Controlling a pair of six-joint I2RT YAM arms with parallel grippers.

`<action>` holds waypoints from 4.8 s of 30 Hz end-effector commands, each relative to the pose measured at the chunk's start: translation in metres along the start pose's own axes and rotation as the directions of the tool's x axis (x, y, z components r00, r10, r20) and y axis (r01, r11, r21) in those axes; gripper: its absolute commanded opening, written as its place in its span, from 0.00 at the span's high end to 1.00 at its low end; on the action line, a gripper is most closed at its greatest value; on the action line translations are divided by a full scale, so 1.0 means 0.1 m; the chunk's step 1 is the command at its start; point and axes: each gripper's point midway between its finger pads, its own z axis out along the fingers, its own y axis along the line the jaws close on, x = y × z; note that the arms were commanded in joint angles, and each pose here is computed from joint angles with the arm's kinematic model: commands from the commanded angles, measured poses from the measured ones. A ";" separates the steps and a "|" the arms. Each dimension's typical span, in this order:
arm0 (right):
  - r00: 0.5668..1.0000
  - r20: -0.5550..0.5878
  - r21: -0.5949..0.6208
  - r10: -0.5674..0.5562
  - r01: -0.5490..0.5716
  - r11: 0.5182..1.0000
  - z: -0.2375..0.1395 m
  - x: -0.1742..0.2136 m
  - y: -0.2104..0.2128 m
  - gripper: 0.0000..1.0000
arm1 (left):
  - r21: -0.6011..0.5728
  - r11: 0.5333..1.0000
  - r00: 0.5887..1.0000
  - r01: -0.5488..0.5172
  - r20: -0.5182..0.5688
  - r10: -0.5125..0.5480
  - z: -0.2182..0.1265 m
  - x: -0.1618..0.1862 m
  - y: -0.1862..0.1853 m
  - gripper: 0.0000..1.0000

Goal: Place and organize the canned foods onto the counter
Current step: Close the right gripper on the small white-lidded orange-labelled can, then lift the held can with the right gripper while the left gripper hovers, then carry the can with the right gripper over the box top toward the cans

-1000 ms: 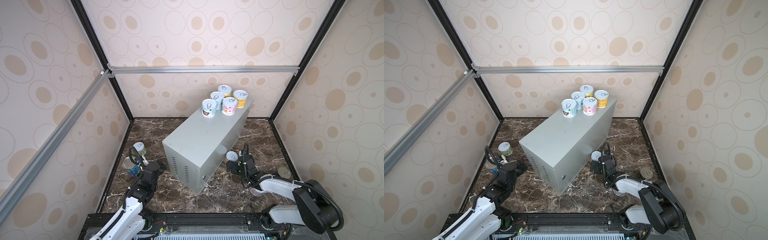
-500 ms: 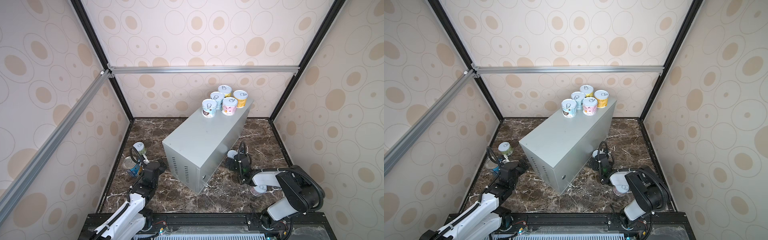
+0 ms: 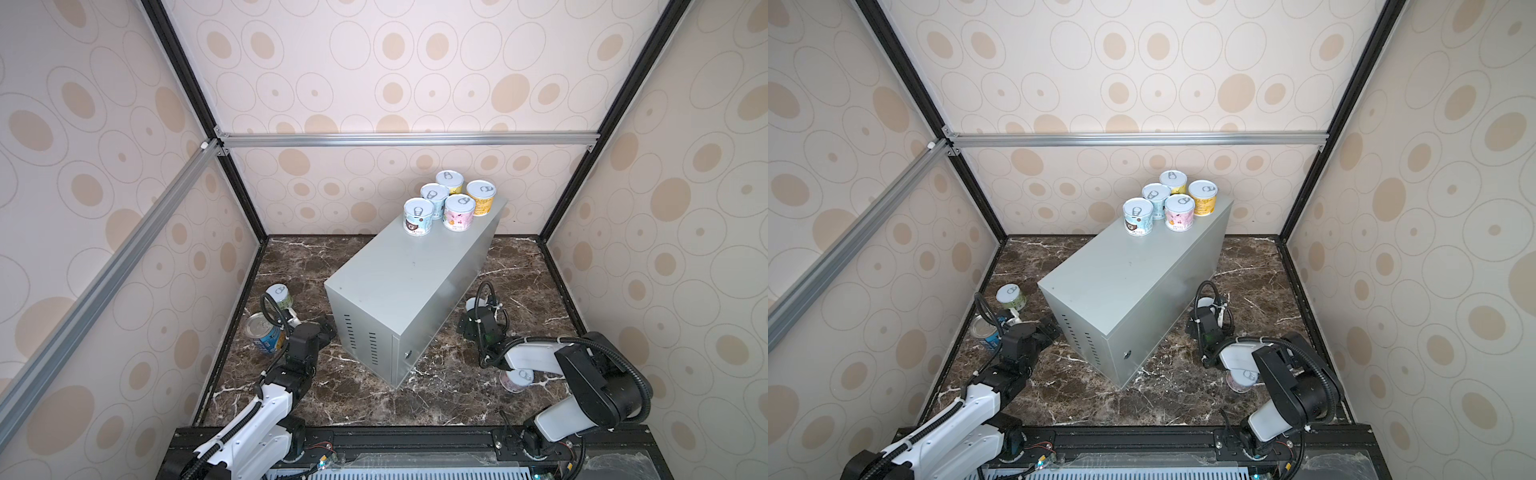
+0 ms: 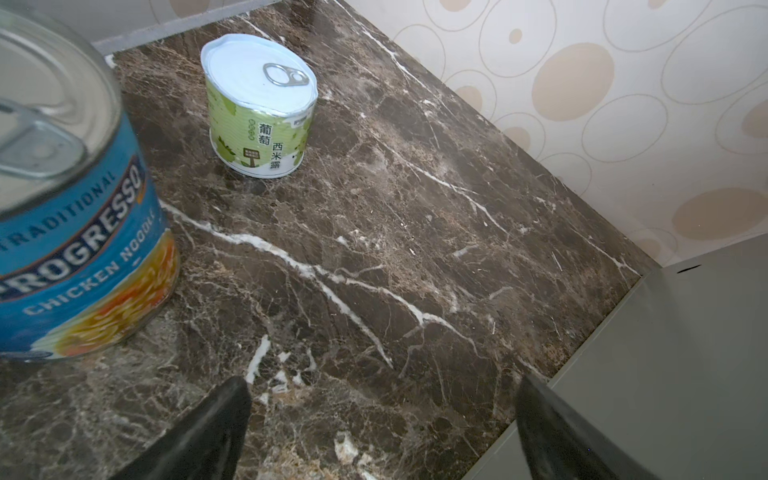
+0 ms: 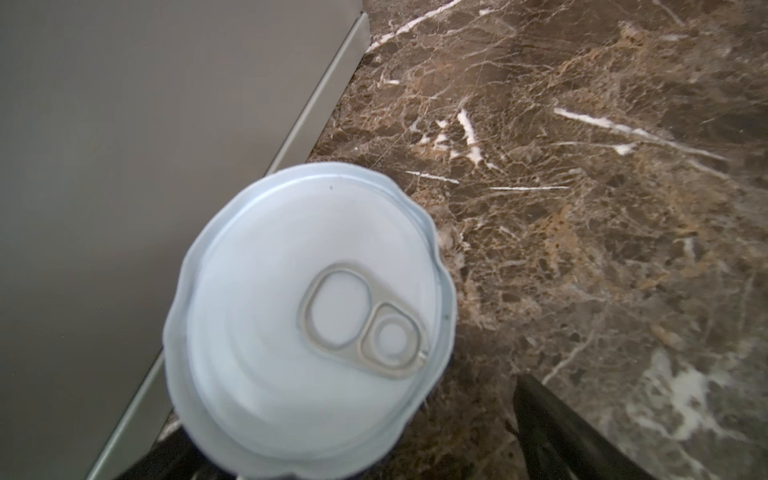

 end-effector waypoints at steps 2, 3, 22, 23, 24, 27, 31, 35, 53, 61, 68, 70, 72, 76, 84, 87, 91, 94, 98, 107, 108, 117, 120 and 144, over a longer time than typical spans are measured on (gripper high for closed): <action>0.999 0.027 -0.059 -0.017 0.018 0.998 0.02 -0.11 0.16 0.01 | 0.014 1.000 1.000 0.000 0.015 0.000 0.01 -0.05 -0.03 0.01; 1.000 0.019 -0.068 -0.023 0.024 0.997 0.04 -0.11 0.20 0.01 | 0.015 1.000 1.000 -0.001 0.015 0.001 0.01 -0.05 -0.03 0.01; 0.999 0.034 0.021 -0.042 0.041 0.999 0.30 -0.11 0.20 0.07 | 0.010 1.000 1.000 -0.001 0.019 0.001 0.04 -0.04 -0.01 0.01; 0.998 0.034 0.020 -0.044 0.043 0.999 0.31 -0.11 0.20 0.09 | 0.012 1.000 1.000 -0.003 0.017 0.002 0.04 -0.04 -0.01 0.01; 0.998 0.036 0.020 -0.047 0.046 0.999 0.32 -0.11 0.19 0.11 | 0.013 1.000 1.000 0.000 0.015 0.000 0.04 -0.03 -0.01 0.01; 0.997 0.046 0.027 -0.055 0.054 0.998 0.32 -0.13 0.18 0.17 | 0.013 1.000 1.000 0.000 0.011 0.000 0.05 -0.03 -0.01 0.01; 0.996 0.052 0.028 -0.076 0.074 0.997 0.31 -0.16 0.19 0.26 | 0.016 1.000 1.000 0.000 0.012 0.000 0.04 -0.03 -0.01 0.01; 0.995 0.039 0.015 -0.087 0.087 0.996 0.28 -0.18 0.22 0.36 | 0.027 1.000 1.000 0.005 0.013 -0.005 0.02 -0.04 -0.03 0.01; 0.992 0.007 -0.103 -0.127 0.127 0.986 -0.39 -0.38 0.18 0.45 | 0.073 0.997 1.000 0.000 0.012 -0.001 -0.16 -0.15 -0.11 0.01; 0.988 -0.035 -0.192 -0.150 0.140 0.971 -0.86 -0.48 0.16 0.46 | 0.109 0.994 1.000 0.002 -0.020 0.000 -0.26 -0.17 -0.19 0.01; 0.981 -0.062 -0.257 -0.184 0.162 0.953 -1.32 -0.52 0.06 0.46 | 0.170 0.985 0.998 -0.007 -0.056 0.017 -0.38 -0.25 -0.37 0.01; 0.978 -0.067 -0.274 -0.200 0.175 0.946 -1.47 -0.54 0.02 0.46 | 0.174 0.985 0.998 -0.019 -0.057 0.029 -0.41 -0.29 -0.40 0.01; 0.974 -0.073 -0.293 -0.214 0.185 0.938 -1.61 -0.57 0.00 0.46 | 0.176 0.984 0.998 -0.033 -0.051 0.042 -0.45 -0.34 -0.42 0.01; 0.966 -0.089 -0.335 -0.241 0.198 0.921 -1.86 -0.63 -0.01 0.46 | 0.198 0.979 0.997 -0.047 -0.047 0.057 -0.54 -0.44 -0.51 0.01; 0.967 -0.050 -0.403 -0.248 0.208 0.891 -2.34 -0.93 0.01 0.47 | 0.236 0.968 0.995 -0.084 -0.025 0.092 -0.70 -0.68 -0.69 0.01; 0.969 -0.038 -0.435 -0.244 0.203 0.877 -2.47 -1.05 0.08 0.48 | 0.244 0.965 0.994 -0.097 -0.019 0.105 -0.72 -0.73 -0.74 0.01; 0.972 -0.015 -0.460 -0.234 0.201 0.865 -2.60 -1.21 0.15 0.50 | 0.257 0.960 0.993 -0.111 -0.009 0.118 -0.75 -0.80 -0.81 0.01; 0.971 -0.001 -0.481 -0.238 0.209 0.852 -2.70 -1.35 0.22 0.50 | 0.259 0.957 0.991 -0.133 0.004 0.137 -0.76 -0.86 -0.85 0.01; 0.969 0.018 -0.514 -0.245 0.219 0.829 -2.84 -1.51 0.32 0.50 | 0.278 0.949 0.988 -0.150 0.013 0.152 -0.81 -0.95 -0.95 0.01; 0.966 0.066 -0.524 -0.251 0.248 0.815 -3.00 -1.85 0.46 0.51 | 0.284 0.937 0.979 -0.205 0.065 0.195 -0.88 -1.14 -1.06 0.01; 0.966 0.072 -0.525 -0.249 0.249 0.814 -3.01 -1.89 0.48 0.51 | 0.283 0.936 0.977 -0.211 0.067 0.200 -0.87 -1.14 -1.07 0.01; 0.960 0.097 -0.550 -0.262 0.271 0.790 -3.06 -2.16 0.72 0.52 | 0.265 0.934 0.971 -0.239 0.072 0.228 -0.76 -1.10 -1.05 0.01; 0.957 0.109 -0.564 -0.270 0.283 0.776 -3.08 -2.22 0.82 0.52 | 0.266 0.934 0.971 -0.238 0.062 0.230 -0.73 -1.07 -1.05 0.01; 0.917 0.148 -0.576 -0.369 0.384 0.722 -2.78 -2.56 1.60 0.52 | 0.273 0.936 0.974 -0.223 0.032 0.223 -0.66 -0.99 -0.97 0.01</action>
